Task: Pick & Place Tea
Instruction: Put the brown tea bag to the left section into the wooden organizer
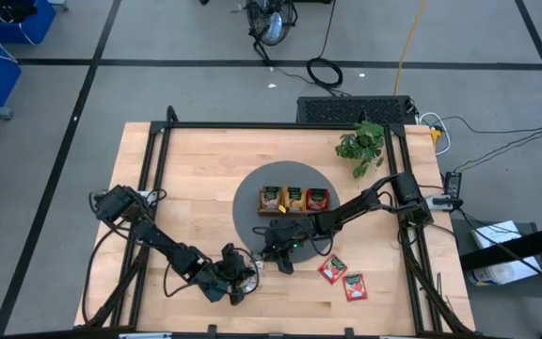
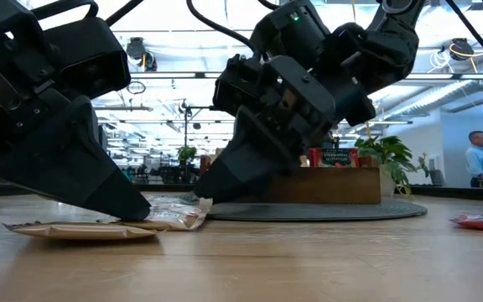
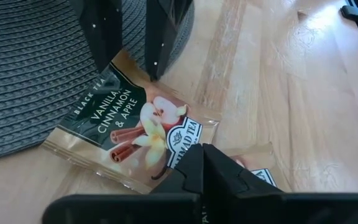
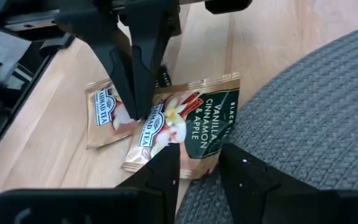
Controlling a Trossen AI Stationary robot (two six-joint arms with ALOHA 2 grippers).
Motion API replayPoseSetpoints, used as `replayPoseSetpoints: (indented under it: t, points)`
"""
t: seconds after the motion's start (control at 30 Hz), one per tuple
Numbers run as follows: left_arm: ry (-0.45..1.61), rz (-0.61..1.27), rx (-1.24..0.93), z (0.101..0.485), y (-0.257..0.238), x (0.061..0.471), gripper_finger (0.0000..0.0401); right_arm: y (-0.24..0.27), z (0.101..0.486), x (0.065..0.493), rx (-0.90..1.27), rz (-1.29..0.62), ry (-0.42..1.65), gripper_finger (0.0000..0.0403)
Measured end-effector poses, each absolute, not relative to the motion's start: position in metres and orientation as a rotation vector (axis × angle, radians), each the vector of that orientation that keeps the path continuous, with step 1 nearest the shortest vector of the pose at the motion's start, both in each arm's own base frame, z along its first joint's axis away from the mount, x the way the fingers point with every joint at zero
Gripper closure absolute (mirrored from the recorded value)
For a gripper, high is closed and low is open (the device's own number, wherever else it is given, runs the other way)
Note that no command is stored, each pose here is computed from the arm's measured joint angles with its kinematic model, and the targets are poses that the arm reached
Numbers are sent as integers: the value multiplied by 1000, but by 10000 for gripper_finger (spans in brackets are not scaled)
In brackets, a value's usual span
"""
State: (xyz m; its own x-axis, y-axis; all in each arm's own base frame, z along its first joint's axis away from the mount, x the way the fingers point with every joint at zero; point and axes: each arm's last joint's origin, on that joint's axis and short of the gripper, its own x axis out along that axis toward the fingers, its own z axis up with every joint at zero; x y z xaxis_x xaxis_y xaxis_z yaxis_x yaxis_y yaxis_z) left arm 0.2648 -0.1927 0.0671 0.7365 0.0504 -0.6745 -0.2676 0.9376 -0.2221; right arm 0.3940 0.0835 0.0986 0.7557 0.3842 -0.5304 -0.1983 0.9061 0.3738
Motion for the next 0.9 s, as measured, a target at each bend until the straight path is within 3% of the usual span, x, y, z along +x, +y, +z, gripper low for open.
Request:
replayPoseSetpoints:
  t: [0.17, 0.4, 0.9]
  points:
    - [722, 181, -316, 67, -192, 265, 384, 84, 97, 393, 277, 360, 655, 325]
    - [713, 181, -298, 67, -193, 265, 388, 85, 97, 392, 241, 398, 650, 395]
    - [609, -22, -53, 90, -214, 257, 334, 86, 110, 395, 180, 429, 561, 402]
